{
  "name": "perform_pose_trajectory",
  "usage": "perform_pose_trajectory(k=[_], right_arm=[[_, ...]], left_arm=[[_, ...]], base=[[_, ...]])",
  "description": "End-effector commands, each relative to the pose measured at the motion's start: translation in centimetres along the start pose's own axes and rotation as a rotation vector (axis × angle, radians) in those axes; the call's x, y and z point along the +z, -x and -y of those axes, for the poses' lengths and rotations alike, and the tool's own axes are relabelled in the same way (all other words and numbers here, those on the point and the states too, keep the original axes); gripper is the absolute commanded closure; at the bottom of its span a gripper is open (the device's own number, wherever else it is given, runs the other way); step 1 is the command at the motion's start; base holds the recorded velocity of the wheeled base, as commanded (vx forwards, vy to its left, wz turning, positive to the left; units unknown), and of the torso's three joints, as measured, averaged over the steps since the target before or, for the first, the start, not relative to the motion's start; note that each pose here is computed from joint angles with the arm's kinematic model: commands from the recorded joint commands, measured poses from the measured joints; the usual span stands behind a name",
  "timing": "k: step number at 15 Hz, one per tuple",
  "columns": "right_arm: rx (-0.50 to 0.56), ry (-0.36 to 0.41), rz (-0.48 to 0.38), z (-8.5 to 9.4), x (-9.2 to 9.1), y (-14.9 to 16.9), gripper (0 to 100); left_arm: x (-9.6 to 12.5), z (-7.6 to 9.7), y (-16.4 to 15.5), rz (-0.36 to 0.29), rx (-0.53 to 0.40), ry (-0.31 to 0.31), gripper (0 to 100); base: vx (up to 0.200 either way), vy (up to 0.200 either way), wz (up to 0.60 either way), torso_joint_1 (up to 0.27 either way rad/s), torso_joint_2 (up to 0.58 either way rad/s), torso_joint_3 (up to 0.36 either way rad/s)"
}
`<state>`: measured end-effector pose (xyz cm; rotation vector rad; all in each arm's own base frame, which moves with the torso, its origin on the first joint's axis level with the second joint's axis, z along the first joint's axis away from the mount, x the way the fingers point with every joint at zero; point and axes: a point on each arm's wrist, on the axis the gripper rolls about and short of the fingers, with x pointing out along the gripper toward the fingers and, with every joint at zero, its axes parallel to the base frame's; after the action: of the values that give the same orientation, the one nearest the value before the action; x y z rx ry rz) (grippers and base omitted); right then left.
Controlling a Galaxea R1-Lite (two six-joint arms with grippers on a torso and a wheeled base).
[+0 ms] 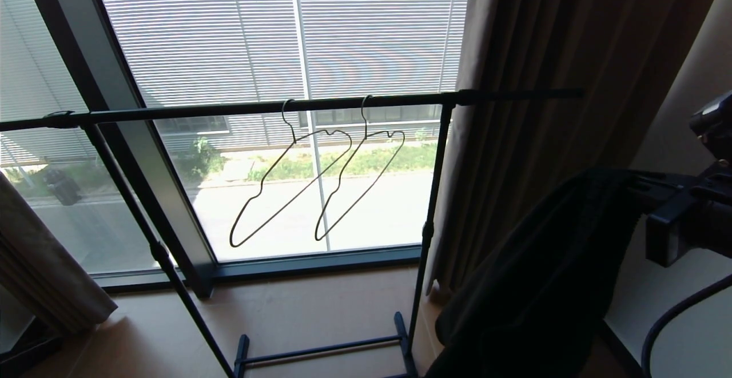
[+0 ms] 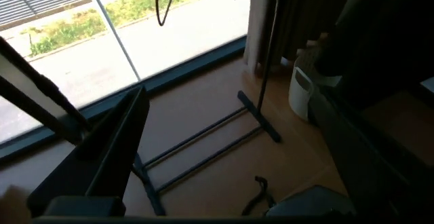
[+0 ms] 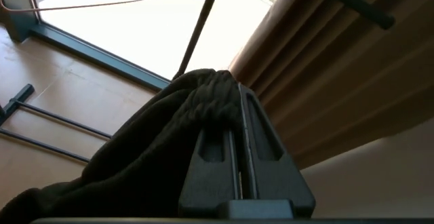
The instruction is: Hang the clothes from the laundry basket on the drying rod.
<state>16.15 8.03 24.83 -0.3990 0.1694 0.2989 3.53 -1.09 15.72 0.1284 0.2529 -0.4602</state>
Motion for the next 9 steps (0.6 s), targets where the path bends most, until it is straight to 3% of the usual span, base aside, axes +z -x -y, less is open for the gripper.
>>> perform_pose_trajectory(k=[1, 3, 5, 6, 8, 9], right_arm=[[0.052, 0.036, -0.02, -2.4, 1.6, -3.1, 100], [0.073, 0.05, -0.025, -3.6, 2.3, -4.3, 100], [0.088, 0.057, -0.025, -4.3, 2.8, -5.2, 100], [0.088, 0.057, -0.025, -4.3, 2.8, -5.2, 100], [0.096, 0.06, -0.018, -5.0, 3.3, -5.6, 100], [0.105, 0.062, -0.017, -5.4, 3.4, -5.7, 100]], left_arm=[[2.2, -0.4, -5.1, -0.129, -0.203, -0.008, 0], [2.9, 0.2, -8.3, -0.175, -0.261, -0.03, 0], [3.7, 2.1, -11.5, -0.194, -0.295, -0.017, 0], [3.7, 2.1, -11.5, -0.194, -0.295, -0.017, 0], [4.3, 5.3, -16.6, -0.241, -0.334, -0.045, 0], [4.6, 6.2, -18.1, -0.233, -0.341, -0.053, 0]], base=[[0.0, 0.0, 0.0, 0.0, 0.0, 0.0], [0.0, 0.0, 0.0, 0.0, 0.0, 0.0], [0.0, 0.0, 0.0, 0.0, 0.0, 0.0], [0.0, 0.0, 0.0, 0.0, 0.0, 0.0], [0.0, 0.0, 0.0, 0.0, 0.0, 0.0], [0.0, 0.0, 0.0, 0.0, 0.0, 0.0]])
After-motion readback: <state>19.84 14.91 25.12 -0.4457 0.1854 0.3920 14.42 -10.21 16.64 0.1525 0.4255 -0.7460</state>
